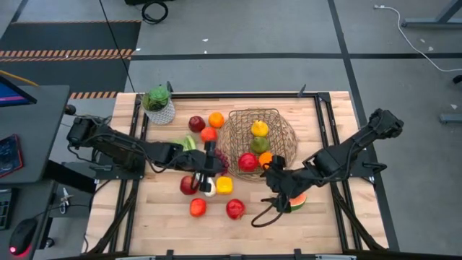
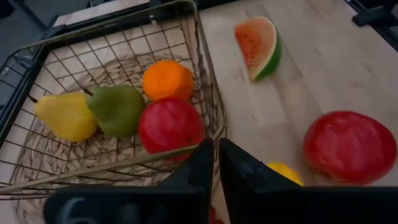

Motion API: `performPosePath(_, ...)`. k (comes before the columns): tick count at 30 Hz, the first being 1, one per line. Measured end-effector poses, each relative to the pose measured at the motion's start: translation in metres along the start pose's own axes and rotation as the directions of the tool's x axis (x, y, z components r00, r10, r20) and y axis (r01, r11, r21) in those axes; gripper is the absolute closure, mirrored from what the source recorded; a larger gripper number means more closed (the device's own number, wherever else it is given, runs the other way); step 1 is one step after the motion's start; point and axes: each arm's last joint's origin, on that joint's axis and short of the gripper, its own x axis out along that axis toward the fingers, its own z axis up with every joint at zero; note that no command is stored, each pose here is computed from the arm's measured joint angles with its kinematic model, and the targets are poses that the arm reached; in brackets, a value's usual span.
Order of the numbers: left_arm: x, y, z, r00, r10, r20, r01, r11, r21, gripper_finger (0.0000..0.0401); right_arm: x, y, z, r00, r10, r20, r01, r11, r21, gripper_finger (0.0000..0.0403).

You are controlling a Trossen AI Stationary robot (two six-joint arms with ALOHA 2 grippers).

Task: Build produce basket
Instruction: Put the pomegranate into the wire basket

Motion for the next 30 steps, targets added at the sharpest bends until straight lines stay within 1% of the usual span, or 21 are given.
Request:
performPosePath(3, 0.000, -0.002, 0.000, 1.000, -0.005, 0.000, 0.005, 1.000, -0.008, 0.0364, 0.002, 0.003, -0.003, 1.000, -0.011, 0.014, 0.011, 1.000, -0.002, 0.0003)
performPosePath(9, 0.000, -0.004, -0.002, 1.000, -0.012, -0.023, 0.010, 0.995, -0.097, 0.0348, 0.020, 0.008, -0.014, 0.999, -0.044, -0.018, 0.044, 0.999, -0.028, 0.0003)
performPosePath(12, 0.000, -0.004, -0.004, 0.999, -0.014, -0.042, 0.009, 0.992, -0.125, 0.0335, 0.029, 0.010, -0.017, 0.998, -0.067, -0.022, 0.066, 0.997, -0.040, 0.0003)
performPosePath(15, 0.000, -0.005, -0.007, 0.998, -0.016, -0.068, 0.010, 0.996, -0.089, 0.0321, 0.033, 0.012, -0.022, 0.997, -0.072, -0.035, 0.070, 0.996, -0.053, 0.0003)
performPosePath(18, -0.002, -0.005, -0.012, 0.992, -0.019, -0.128, 0.013, 0.999, -0.044, 0.0313, 0.035, 0.014, -0.029, 0.995, -0.084, -0.054, 0.080, 0.994, -0.071, 0.0003)
performPosePath(20, -0.006, -0.002, -0.014, 0.985, 0.000, -0.172, -0.008, 0.999, -0.044, 0.0310, 0.036, 0.014, -0.033, 0.993, -0.098, -0.060, 0.094, 0.993, -0.069, 0.0003)
performPosePath(22, -0.011, 0.002, -0.010, 0.983, 0.029, -0.183, -0.041, 0.997, -0.062, 0.0310, 0.037, 0.014, -0.037, 0.992, -0.107, -0.070, 0.103, 0.993, -0.066, 0.0005)
performPosePath(26, -0.019, 0.018, -0.016, 0.964, 0.084, -0.253, -0.109, 0.990, -0.086, 0.0313, 0.041, 0.013, -0.045, 0.990, -0.116, -0.081, 0.113, 0.992, -0.049, 0.0010)
performPosePath(30, -0.021, 0.030, -0.024, 0.936, 0.108, -0.334, -0.160, 0.978, -0.131, 0.0308, 0.048, 0.016, -0.054, 0.992, -0.121, -0.039, 0.120, 0.992, -0.033, 0.0016)
